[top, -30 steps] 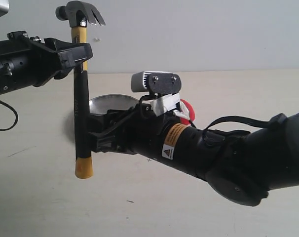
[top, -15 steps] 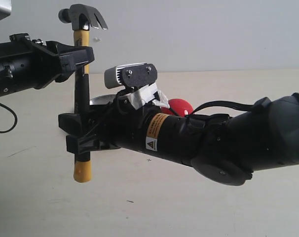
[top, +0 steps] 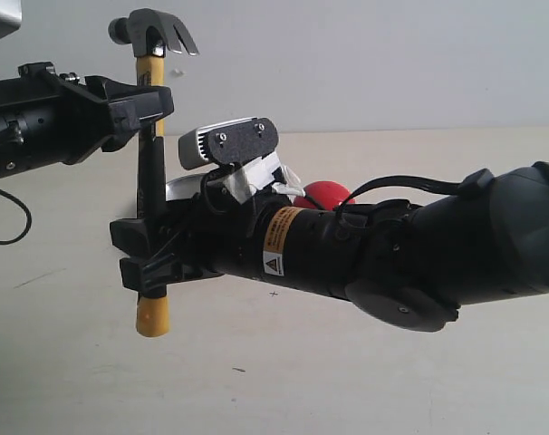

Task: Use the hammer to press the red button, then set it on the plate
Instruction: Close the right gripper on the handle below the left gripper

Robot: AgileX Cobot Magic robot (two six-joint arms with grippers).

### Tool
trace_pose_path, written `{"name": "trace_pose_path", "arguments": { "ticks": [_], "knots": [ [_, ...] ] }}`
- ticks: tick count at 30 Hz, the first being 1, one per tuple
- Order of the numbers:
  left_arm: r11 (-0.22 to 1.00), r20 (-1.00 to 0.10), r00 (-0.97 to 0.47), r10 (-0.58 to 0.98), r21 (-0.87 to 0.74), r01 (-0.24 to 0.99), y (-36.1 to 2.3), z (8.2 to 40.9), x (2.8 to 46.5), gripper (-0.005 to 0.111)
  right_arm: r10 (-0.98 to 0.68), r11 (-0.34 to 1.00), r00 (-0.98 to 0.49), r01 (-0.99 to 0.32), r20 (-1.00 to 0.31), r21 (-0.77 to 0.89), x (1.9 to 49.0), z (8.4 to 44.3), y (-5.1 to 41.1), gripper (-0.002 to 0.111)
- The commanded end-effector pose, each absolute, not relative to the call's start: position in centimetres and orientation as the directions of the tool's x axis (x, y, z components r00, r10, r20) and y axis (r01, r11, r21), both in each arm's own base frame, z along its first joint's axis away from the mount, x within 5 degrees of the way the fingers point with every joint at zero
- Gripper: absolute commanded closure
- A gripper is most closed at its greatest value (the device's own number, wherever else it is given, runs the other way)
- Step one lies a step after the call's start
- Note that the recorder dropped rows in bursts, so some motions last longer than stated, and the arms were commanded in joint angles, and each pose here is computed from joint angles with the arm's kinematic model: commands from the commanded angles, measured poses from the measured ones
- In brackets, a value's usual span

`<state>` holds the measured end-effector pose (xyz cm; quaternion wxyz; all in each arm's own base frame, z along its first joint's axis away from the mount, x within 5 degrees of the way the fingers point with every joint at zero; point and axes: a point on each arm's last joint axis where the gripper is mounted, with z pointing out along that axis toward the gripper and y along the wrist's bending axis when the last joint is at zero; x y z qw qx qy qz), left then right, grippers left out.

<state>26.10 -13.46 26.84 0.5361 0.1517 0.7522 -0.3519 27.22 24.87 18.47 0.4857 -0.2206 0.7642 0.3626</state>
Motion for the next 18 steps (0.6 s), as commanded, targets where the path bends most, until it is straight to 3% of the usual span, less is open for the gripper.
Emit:
{"name": "trace_pose_path", "arguments": {
  "ticks": [1, 18],
  "knots": [
    [0.666, -0.915, -0.348, -0.204, -0.39, 0.636, -13.64, 28.05, 25.86, 0.107, 0.022, 0.631, -0.413, -0.701, -0.911, 0.333, 27.27, 18.79, 25.05, 0.05],
    [0.634, -0.911, -0.352, -0.213, -0.403, 0.66, -13.87, 28.23, 25.63, 0.107, 0.071, 0.631, -0.423, -0.683, -0.904, 0.369, 27.61, 18.1, 25.2, 0.054]
  ]
}}
